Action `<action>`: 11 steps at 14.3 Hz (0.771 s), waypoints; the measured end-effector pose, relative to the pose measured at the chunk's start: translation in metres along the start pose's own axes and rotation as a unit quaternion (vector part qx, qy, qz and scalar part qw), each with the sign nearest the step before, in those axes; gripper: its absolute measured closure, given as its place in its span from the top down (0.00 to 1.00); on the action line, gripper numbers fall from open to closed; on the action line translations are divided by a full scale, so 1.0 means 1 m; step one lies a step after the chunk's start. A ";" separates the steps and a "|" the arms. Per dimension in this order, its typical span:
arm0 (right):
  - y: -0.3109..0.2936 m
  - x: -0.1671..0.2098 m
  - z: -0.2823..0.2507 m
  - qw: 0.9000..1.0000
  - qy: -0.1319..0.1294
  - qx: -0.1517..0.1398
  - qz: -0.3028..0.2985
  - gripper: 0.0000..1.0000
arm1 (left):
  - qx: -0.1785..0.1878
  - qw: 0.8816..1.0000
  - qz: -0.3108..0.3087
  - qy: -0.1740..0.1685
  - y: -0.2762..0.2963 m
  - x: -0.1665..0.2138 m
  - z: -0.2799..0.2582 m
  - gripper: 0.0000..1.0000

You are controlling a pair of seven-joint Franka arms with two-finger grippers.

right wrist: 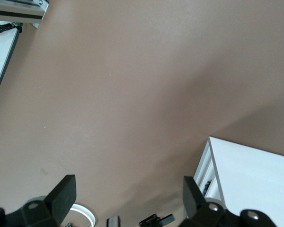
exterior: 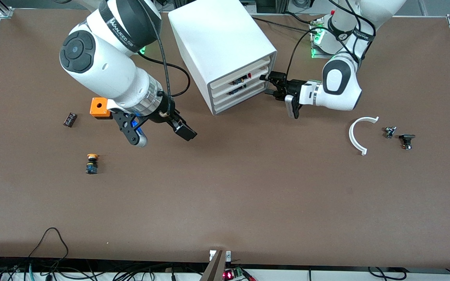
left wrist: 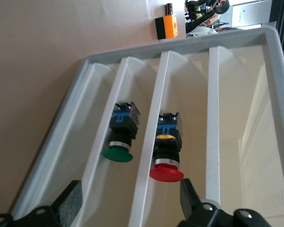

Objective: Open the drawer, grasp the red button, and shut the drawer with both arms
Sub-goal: 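Grasp the drawer handle with the left gripper while the right gripper approaches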

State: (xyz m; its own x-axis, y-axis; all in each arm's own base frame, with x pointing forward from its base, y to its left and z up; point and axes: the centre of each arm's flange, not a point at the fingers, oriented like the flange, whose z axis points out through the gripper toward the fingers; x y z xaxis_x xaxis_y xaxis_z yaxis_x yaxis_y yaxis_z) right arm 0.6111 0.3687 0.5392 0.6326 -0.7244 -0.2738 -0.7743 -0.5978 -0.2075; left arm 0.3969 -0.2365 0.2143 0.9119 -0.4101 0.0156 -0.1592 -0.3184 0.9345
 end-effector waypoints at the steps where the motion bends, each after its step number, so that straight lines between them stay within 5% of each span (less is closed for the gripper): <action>1: 0.000 0.000 0.000 1.000 -0.002 0.000 0.002 1.00 | -0.004 1.000 -0.001 -0.004 0.000 -0.004 0.007 0.89; 6: 0.000 -0.002 0.001 1.000 -0.003 0.000 0.003 1.00 | -0.012 1.000 0.005 -0.023 -0.001 -0.015 0.025 0.64; 11: -0.003 -0.022 0.013 1.000 -0.008 -0.008 -0.008 1.00 | -0.020 0.999 0.016 -0.023 -0.006 -0.016 0.029 0.13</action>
State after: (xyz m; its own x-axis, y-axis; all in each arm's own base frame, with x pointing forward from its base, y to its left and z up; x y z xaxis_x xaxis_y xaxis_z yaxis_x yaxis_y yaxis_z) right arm 0.5992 0.3908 0.5336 0.6439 -0.7096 -0.2859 -0.7642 -0.6141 -0.1971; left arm 0.3723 -0.2526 0.1987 0.8880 -0.4589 0.0297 -0.1713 -0.2702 0.9475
